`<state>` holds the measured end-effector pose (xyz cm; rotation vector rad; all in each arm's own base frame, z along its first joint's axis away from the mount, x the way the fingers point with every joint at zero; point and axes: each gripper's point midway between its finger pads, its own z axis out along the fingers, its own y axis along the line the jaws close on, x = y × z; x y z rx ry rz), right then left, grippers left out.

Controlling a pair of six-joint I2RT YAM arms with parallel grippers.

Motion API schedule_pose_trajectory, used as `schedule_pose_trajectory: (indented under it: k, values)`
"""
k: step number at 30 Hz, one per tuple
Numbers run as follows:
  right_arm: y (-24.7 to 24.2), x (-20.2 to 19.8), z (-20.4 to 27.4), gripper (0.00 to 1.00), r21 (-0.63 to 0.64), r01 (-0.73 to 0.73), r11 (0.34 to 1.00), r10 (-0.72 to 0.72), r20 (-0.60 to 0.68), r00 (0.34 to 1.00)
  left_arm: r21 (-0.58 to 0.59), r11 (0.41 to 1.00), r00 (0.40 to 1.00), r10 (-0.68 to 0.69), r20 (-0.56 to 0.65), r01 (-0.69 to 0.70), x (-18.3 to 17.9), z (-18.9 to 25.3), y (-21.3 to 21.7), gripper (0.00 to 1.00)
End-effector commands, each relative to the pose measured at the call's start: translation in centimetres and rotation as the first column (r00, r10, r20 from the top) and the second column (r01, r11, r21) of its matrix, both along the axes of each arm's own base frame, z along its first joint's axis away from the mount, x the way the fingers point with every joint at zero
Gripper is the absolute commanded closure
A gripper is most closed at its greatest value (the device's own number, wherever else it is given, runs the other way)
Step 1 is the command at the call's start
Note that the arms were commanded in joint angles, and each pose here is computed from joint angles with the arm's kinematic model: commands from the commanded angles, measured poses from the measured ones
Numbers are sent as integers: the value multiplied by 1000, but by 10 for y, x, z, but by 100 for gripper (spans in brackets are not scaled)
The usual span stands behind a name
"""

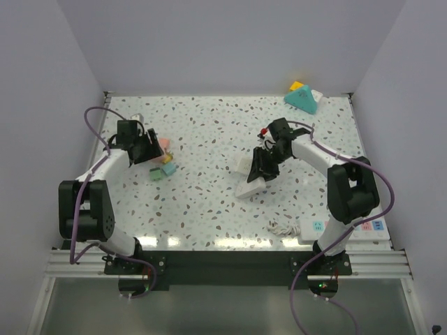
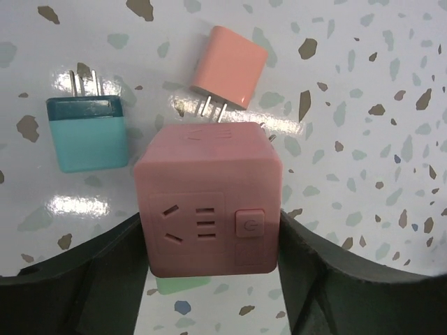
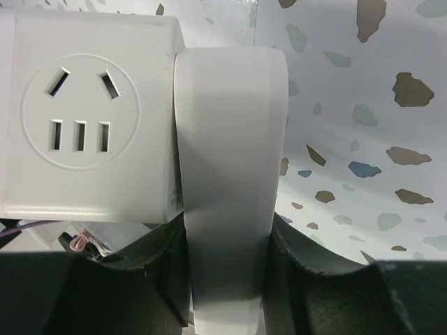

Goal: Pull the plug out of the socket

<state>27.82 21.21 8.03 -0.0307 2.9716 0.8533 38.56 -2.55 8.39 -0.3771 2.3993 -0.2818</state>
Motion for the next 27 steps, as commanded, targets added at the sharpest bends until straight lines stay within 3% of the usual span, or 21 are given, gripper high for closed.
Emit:
schedule_pose_trajectory:
  k: [1, 2, 3, 7, 9, 11, 13, 14, 21, 24, 27]
  values:
    - [-12, -10, -14, 100, -70, -53, 996, 52, -8, 999, 42, 999, 998, 30, 46, -32, 14, 16, 12, 26]
    - [-11, -10, -13, 100, -63, -57, 996, 56, -7, 998, 37, 999, 999, 25, 47, -26, 14, 18, 10, 16]
    - [-9, -10, -11, 100, -51, -62, 997, 62, -5, 998, 32, 999, 998, 17, 58, -19, 14, 22, 9, 0]
    - [-6, -7, -5, 100, -34, -71, 997, 71, 8, 997, -30, 997, 982, -68, 178, 74, 15, 66, -16, 0]
    - [-4, -8, -4, 100, -26, -82, 996, 82, 4, 997, -85, 966, 949, -219, 225, 243, 8, 89, -66, 0]
    - [-1, -9, -5, 100, -9, -97, 995, 97, -5, 995, -120, 890, 881, -401, 250, 439, -10, 102, -129, 0]
    - [2, -11, -4, 100, 1, -113, 994, 113, -11, 993, -142, 817, 809, -499, 311, 558, -18, 117, -172, 0]
    - [4, -12, -4, 100, 10, -121, 993, 121, -13, 993, -161, 755, 754, -563, 339, 636, -32, 122, -202, 0]
    - [10, -16, -6, 100, 29, -144, 989, 145, -33, 989, -166, 536, 553, -727, 408, 828, -55, 116, -272, 0]
    - [11, -17, -5, 100, 34, -148, 988, 149, -29, 988, -134, 498, 511, -782, 357, 857, -58, 101, -284, 0]
    - [12, -18, -4, 100, 36, -155, 987, 156, -27, 987, -111, 499, 507, -805, 309, 860, -56, 86, -287, 0]
